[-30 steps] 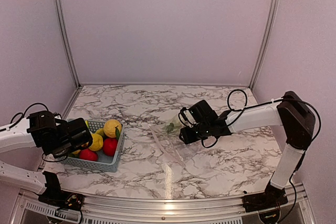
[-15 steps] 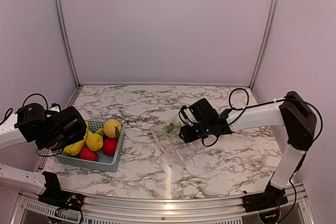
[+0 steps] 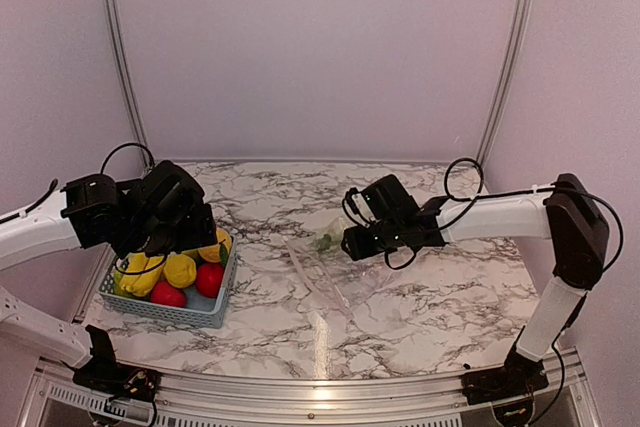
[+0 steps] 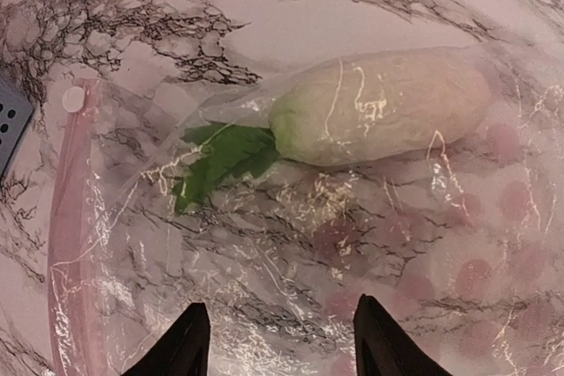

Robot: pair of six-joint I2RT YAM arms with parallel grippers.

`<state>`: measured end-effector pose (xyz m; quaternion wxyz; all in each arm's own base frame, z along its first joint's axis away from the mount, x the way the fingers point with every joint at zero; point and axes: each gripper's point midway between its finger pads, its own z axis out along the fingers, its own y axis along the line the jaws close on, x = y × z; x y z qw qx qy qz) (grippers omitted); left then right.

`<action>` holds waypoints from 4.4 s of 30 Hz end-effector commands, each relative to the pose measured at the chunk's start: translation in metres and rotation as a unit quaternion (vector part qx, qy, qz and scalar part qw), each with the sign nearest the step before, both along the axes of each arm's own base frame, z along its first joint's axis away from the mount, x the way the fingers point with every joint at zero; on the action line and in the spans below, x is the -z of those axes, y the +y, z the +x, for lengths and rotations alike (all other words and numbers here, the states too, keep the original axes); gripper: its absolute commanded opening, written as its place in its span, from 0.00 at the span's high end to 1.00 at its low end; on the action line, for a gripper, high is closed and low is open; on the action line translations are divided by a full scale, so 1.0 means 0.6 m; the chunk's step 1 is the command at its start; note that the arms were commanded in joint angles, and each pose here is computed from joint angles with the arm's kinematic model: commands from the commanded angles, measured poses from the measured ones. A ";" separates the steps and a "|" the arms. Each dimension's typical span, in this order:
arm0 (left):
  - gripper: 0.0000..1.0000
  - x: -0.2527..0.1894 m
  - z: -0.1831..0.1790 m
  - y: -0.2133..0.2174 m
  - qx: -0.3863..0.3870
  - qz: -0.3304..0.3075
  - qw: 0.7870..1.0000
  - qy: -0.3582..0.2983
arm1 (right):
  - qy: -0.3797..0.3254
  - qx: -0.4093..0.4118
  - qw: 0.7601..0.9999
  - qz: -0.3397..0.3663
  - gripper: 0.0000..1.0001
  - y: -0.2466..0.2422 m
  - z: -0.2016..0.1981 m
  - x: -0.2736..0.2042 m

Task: Open the zip-top bag and remove the fake food
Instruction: Pick up the fake vegetable from the zipper food storage bag.

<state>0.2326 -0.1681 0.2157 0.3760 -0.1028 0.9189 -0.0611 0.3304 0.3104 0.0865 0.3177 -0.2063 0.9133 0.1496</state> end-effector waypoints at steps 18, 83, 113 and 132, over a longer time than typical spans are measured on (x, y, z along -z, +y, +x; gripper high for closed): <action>0.05 0.073 0.063 -0.251 0.185 -0.130 0.974 0.015 | -0.021 -0.015 1.000 0.018 0.45 0.005 -0.003 -0.091; 0.54 0.131 0.074 -0.349 0.204 -0.299 0.931 0.046 | -0.007 -0.027 1.000 -0.011 0.97 0.129 -0.085 -0.077; 0.76 0.135 0.078 -0.368 0.201 -0.341 0.916 0.064 | 0.007 -0.033 0.999 0.014 0.99 0.145 -0.096 -0.074; 0.88 0.258 0.109 -0.368 0.125 -0.300 0.940 0.104 | 0.015 -0.019 0.998 0.053 1.00 0.131 -0.118 -0.106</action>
